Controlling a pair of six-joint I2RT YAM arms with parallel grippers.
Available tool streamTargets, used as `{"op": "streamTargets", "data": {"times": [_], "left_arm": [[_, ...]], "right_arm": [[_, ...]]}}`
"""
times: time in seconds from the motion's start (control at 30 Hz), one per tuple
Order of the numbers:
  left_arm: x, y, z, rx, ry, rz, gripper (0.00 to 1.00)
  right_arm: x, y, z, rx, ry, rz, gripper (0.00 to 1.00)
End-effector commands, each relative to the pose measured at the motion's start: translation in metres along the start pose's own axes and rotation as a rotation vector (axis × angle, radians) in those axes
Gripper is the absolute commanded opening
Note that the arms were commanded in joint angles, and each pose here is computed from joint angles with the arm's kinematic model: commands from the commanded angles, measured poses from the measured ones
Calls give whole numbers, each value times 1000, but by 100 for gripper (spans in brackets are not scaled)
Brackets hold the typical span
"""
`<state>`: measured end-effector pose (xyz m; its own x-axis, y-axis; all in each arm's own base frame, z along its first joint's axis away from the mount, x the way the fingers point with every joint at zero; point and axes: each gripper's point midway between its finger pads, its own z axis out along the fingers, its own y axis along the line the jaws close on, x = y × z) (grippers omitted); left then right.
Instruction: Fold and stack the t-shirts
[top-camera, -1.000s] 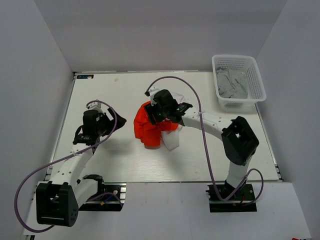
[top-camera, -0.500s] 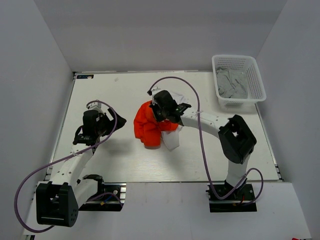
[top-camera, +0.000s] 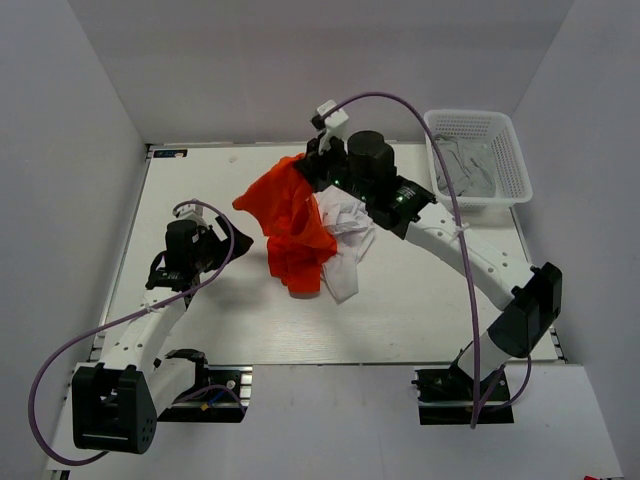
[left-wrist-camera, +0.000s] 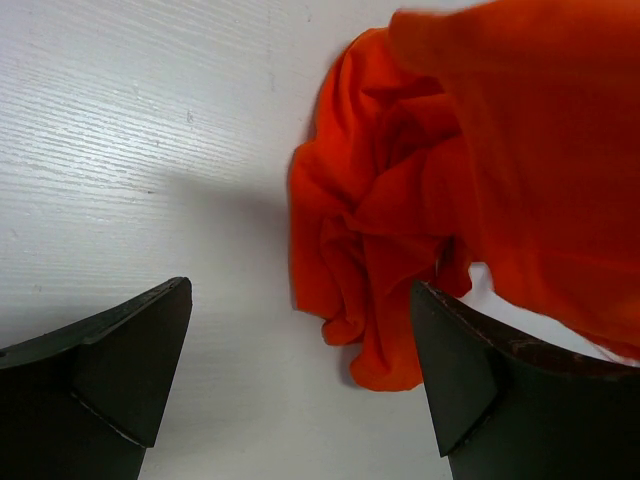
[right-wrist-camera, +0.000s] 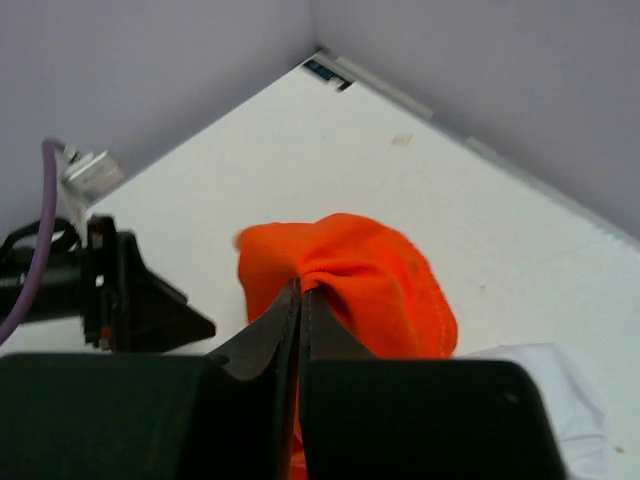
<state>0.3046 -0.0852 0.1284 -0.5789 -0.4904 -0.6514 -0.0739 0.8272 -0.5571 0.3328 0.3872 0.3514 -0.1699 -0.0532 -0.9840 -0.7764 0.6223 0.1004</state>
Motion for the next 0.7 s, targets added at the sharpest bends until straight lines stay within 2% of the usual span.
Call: {"op": "streamTargets", "data": {"times": [0.0,0.17,0.27,0.3,0.33,0.37,0.4,0.43,0.47,0.53,0.57,0.63,0.67], "left_arm": [[-5,-9,-3,33,-16,18,100],[-7,-10,-5,39,-25,20,100],[-7,-10,-5,39,-25,20,100],[-5,-9,-3,33,-16,18,100],[-5,-9,-3,33,-16,18,100],[-5,-9,-3,33,-16,18,100],[-5,-9,-3,33,-16,18,100],[-5,-9,-3,33,-16,18,100],[-6,-7,-3,26,-21,18,100],[-4,-6,-1,21,-13,16,100],[-4,-6,-1,21,-13,16,100],[-4,-6,-1,21,-13,16,100],[-1,-2,0,3,-2,12,100]], "right_arm": [[-73,-30,-25,150,-180,-50,0],[-156,-69,-64,373,-352,-111,0],[-207,-108,-94,583,-457,-179,0],[-211,-116,-95,625,-463,-192,0],[-232,-121,-104,668,-534,-197,0],[-251,-136,-130,790,-558,-243,0],[-271,-143,-143,842,-626,-242,0],[-273,-155,-142,892,-627,-259,0],[-284,-164,-165,1007,-623,-316,0],[-299,-179,-185,1131,-665,-382,0],[-313,-179,-206,1188,-740,-385,0],[-320,-189,-221,1262,-750,-441,0],[-326,-190,-232,1288,-798,-438,0]]}}
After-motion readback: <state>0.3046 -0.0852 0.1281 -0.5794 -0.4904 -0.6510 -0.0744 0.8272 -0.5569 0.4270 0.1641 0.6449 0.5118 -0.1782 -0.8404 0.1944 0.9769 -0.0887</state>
